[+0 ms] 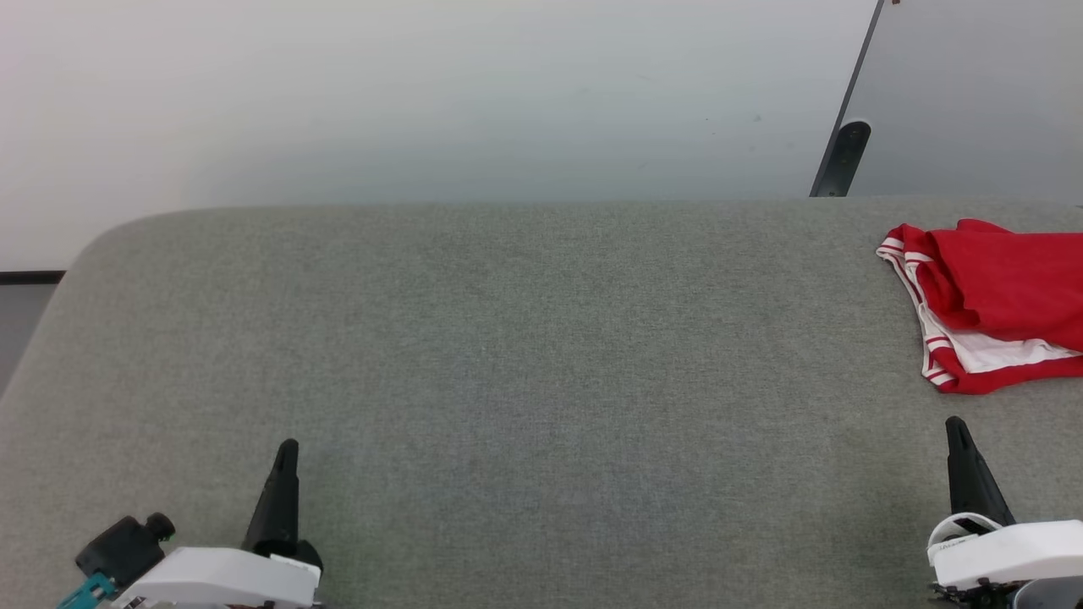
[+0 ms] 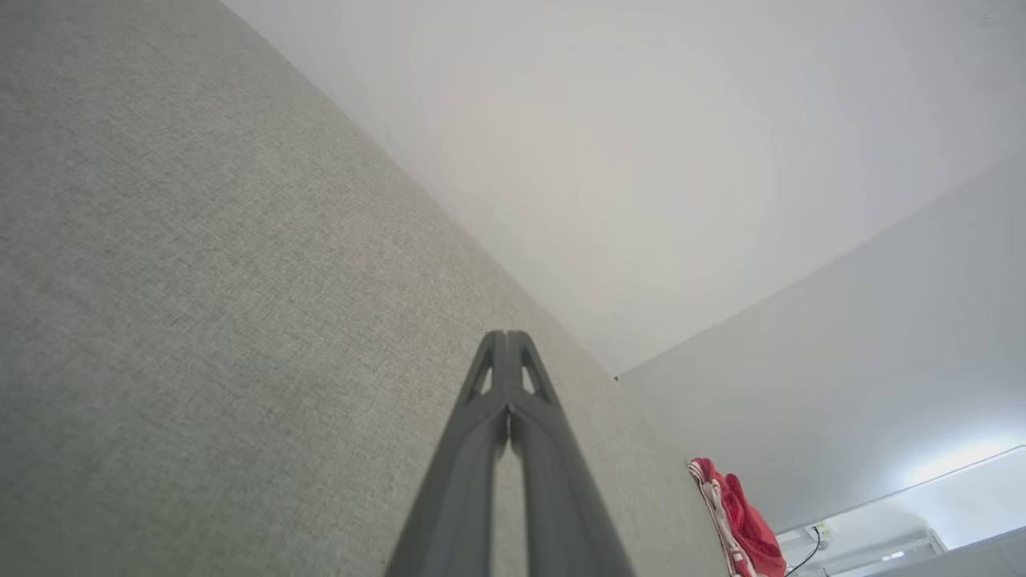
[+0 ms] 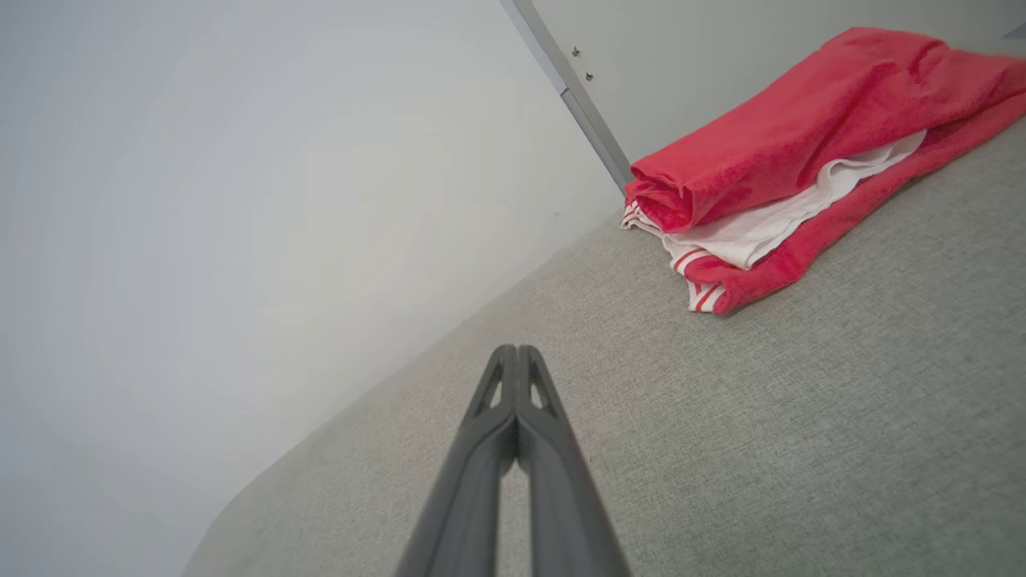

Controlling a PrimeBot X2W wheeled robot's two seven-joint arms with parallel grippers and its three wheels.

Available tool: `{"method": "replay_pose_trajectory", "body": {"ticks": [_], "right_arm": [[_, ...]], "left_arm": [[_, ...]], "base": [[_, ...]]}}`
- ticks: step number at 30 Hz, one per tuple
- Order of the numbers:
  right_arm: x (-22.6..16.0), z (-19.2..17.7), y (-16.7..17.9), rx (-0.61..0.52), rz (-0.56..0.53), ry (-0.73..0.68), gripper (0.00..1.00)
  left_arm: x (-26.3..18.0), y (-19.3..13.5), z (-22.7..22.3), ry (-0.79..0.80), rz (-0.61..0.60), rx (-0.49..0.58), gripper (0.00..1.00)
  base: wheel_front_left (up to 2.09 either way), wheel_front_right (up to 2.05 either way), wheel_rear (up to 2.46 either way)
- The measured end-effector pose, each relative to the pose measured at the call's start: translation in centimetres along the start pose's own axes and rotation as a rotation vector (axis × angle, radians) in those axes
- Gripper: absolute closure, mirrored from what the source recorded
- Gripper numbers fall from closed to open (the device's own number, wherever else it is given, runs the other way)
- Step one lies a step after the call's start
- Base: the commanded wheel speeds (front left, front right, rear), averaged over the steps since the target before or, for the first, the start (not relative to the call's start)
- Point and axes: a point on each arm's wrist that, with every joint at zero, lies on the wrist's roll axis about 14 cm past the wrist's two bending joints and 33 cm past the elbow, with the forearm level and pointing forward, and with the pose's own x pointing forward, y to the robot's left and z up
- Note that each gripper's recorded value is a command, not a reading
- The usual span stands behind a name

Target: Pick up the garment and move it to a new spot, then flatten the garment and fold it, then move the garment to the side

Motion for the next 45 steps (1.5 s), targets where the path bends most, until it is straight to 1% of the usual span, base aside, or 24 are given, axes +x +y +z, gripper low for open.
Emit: {"method": "replay_pose_trajectory", "body": {"ticks": [20,45], "right_arm": [[-0.12,-0.36,-0.11,0.268,-0.019,0.019,1.00],[0.00,-0.40,0.43,0.542,-0.010,0.029,1.00]], "left_arm": [[0.46,-0.36,-0.25,0.014,0.007,-0.220,1.00],[0.89,-0.95,-0.54,0.029,-0.001,-0.445,1.00]], "base": [[0.00,0.00,0.00],[0.00,0.00,0.00]]}}
